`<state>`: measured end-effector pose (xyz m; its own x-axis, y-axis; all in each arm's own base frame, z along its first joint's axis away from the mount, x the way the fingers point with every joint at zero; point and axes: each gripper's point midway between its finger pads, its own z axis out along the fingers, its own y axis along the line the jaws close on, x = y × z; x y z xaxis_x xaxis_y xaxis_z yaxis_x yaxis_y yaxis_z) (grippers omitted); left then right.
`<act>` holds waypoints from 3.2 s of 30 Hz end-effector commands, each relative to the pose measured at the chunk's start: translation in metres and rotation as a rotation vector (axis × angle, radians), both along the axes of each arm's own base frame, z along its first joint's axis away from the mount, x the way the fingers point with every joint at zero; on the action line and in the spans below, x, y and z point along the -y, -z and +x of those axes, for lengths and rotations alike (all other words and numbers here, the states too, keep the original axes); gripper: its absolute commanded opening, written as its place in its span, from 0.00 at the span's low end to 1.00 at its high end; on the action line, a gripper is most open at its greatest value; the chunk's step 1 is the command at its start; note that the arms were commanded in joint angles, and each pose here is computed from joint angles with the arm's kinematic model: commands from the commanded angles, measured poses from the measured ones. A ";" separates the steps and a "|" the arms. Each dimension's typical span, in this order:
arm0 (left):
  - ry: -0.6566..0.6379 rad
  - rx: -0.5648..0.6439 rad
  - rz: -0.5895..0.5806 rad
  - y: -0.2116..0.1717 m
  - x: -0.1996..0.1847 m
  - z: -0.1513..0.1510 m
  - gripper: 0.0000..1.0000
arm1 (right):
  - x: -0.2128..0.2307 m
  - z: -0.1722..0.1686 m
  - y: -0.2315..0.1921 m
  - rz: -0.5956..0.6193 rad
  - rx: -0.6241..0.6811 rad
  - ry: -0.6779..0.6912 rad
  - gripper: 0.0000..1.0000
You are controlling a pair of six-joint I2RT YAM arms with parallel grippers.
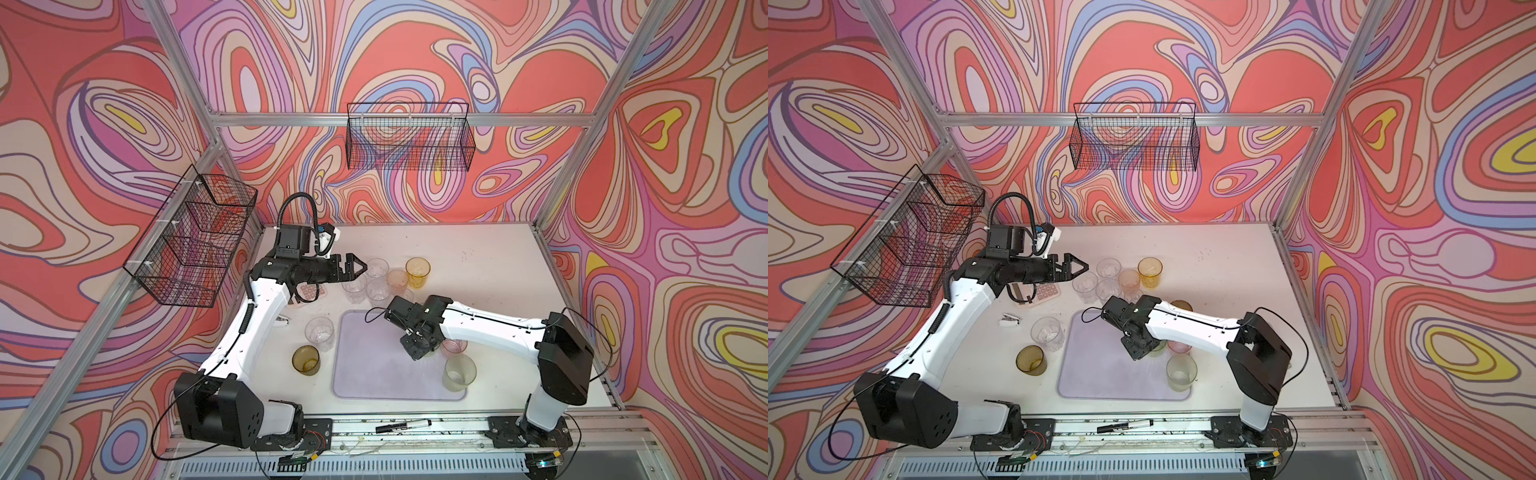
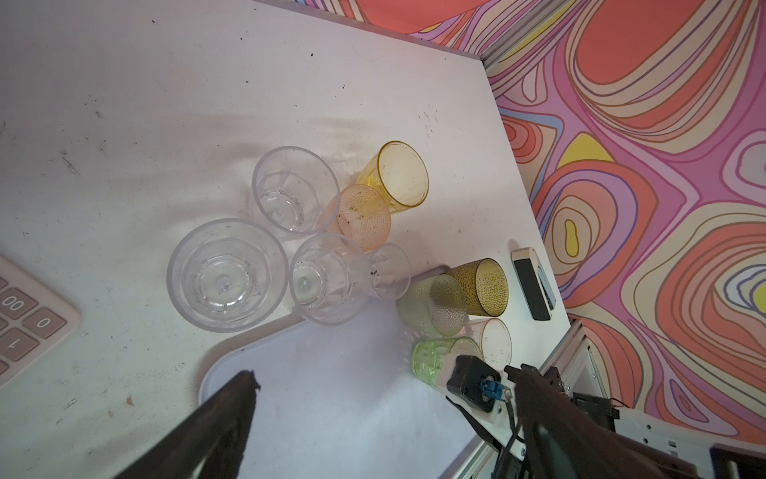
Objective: Place the glasses into the tray
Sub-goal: 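Open and raise the right gripper while the left arm lowers toward clear glasses, then lower the open left gripper around a clear faceted glass near the calculator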
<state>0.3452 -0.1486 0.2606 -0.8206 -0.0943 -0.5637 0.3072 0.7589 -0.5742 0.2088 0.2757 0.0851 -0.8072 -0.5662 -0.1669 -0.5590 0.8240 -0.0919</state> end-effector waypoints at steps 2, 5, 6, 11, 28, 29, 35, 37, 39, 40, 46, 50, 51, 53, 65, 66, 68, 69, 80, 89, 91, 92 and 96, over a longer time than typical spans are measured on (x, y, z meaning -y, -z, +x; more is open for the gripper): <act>-0.012 -0.011 0.023 0.008 -0.004 0.003 0.99 | -0.001 0.005 -0.008 -0.018 0.028 -0.008 0.19; -0.022 -0.021 0.043 0.011 -0.007 0.004 0.96 | -0.004 0.007 -0.018 0.010 0.040 -0.005 0.23; -0.027 -0.025 0.051 0.013 -0.008 0.005 0.96 | -0.007 0.007 -0.023 0.026 0.046 -0.004 0.24; -0.052 -0.047 0.100 0.021 -0.015 0.008 0.93 | -0.013 0.015 -0.054 0.095 0.107 0.010 0.33; -0.143 -0.125 0.324 0.050 -0.037 0.018 0.77 | 0.016 0.050 -0.131 0.330 0.384 0.207 0.53; -0.142 -0.135 0.329 0.051 -0.037 0.019 0.75 | 0.019 0.050 -0.134 0.339 0.394 0.212 0.54; -0.180 -0.195 0.392 0.061 -0.045 0.022 0.72 | 0.035 0.052 -0.146 0.348 0.430 0.239 0.55; -0.189 -0.213 0.420 0.065 -0.048 0.022 0.72 | 0.041 0.052 -0.150 0.359 0.445 0.254 0.56; -0.198 -0.233 0.461 0.071 -0.052 0.023 0.72 | 0.045 0.051 -0.152 0.380 0.451 0.270 0.56; -0.202 -0.246 0.473 0.073 -0.054 0.023 0.72 | 0.046 0.050 -0.153 0.393 0.450 0.276 0.57; -0.209 -0.290 0.504 0.084 -0.055 0.027 0.70 | 0.048 0.046 -0.150 0.428 0.420 0.266 0.60; -0.209 -0.324 0.512 0.094 -0.054 0.028 0.67 | 0.053 0.047 -0.150 0.424 0.440 0.272 0.59; -0.210 -0.331 0.513 0.096 -0.054 0.029 0.65 | 0.054 0.047 -0.150 0.422 0.444 0.276 0.58; -0.211 -0.347 0.514 0.100 -0.053 0.031 0.63 | 0.056 0.046 -0.150 0.427 0.455 0.279 0.58; -0.188 -0.389 0.533 0.122 -0.041 0.051 0.56 | 0.060 0.043 -0.149 0.438 0.469 0.273 0.57; -0.186 -0.396 0.539 0.125 -0.041 0.052 0.56 | 0.061 0.043 -0.149 0.440 0.468 0.272 0.56; -0.185 -0.402 0.548 0.129 -0.041 0.055 0.53 | 0.061 0.042 -0.149 0.441 0.468 0.272 0.56; -0.183 -0.408 0.551 0.131 -0.040 0.056 0.53 | 0.061 0.042 -0.148 0.441 0.464 0.270 0.56; -0.208 -0.412 0.623 0.141 -0.050 0.066 0.47 | 0.059 0.041 -0.147 0.435 0.454 0.260 0.56; -0.201 -0.438 0.612 0.155 -0.045 0.069 0.43 | 0.061 0.041 -0.147 0.436 0.458 0.264 0.55; -0.201 -0.442 0.611 0.157 -0.045 0.069 0.41 | 0.061 0.040 -0.146 0.434 0.456 0.262 0.55; -0.201 -0.445 0.612 0.158 -0.046 0.069 0.41 | 0.061 0.040 -0.146 0.435 0.455 0.263 0.55; -0.205 -0.452 0.624 0.161 -0.048 0.069 0.35 | 0.061 0.040 -0.145 0.434 0.452 0.264 0.55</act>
<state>0.4145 -0.1010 0.1044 -0.9787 -0.0410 -0.2011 -0.0260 0.9967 -0.0768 0.2498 0.2184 0.2291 -0.7119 -0.1665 -0.6822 -0.3183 0.9425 0.1021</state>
